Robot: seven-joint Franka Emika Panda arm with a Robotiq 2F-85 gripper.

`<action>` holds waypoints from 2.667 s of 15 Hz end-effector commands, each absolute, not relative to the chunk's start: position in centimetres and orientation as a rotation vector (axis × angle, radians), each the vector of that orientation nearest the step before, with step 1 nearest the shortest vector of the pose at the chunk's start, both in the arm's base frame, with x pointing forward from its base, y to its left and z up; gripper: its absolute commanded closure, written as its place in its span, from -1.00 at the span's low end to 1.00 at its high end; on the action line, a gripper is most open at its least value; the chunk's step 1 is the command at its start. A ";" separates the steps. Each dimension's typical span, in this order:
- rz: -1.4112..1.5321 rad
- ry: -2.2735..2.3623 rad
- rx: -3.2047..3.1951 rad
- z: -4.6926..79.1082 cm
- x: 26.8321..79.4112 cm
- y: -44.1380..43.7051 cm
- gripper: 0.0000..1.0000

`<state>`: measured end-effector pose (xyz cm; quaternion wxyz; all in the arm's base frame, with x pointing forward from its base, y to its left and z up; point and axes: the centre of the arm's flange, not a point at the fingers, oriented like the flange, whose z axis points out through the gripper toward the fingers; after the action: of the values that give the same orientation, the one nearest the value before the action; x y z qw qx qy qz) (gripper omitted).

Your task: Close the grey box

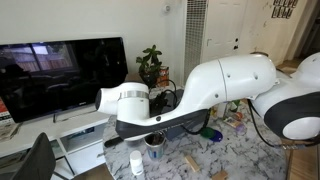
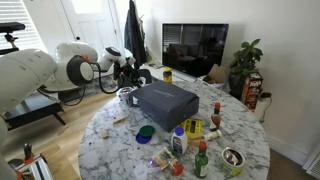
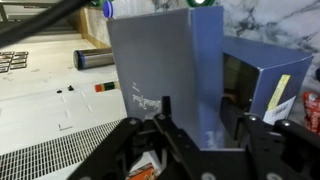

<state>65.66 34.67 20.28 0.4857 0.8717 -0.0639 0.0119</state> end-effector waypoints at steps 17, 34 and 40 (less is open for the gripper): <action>-0.117 -0.254 2.425 26.9 67.3 34.0 -1.00; -0.198 -0.141 2.559 28.0 68.1 31.3 -1.00; -0.130 -0.211 2.822 33.8 69.1 20.3 -1.00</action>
<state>72.03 26.50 31.07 0.2265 0.9701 -0.0726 -0.0478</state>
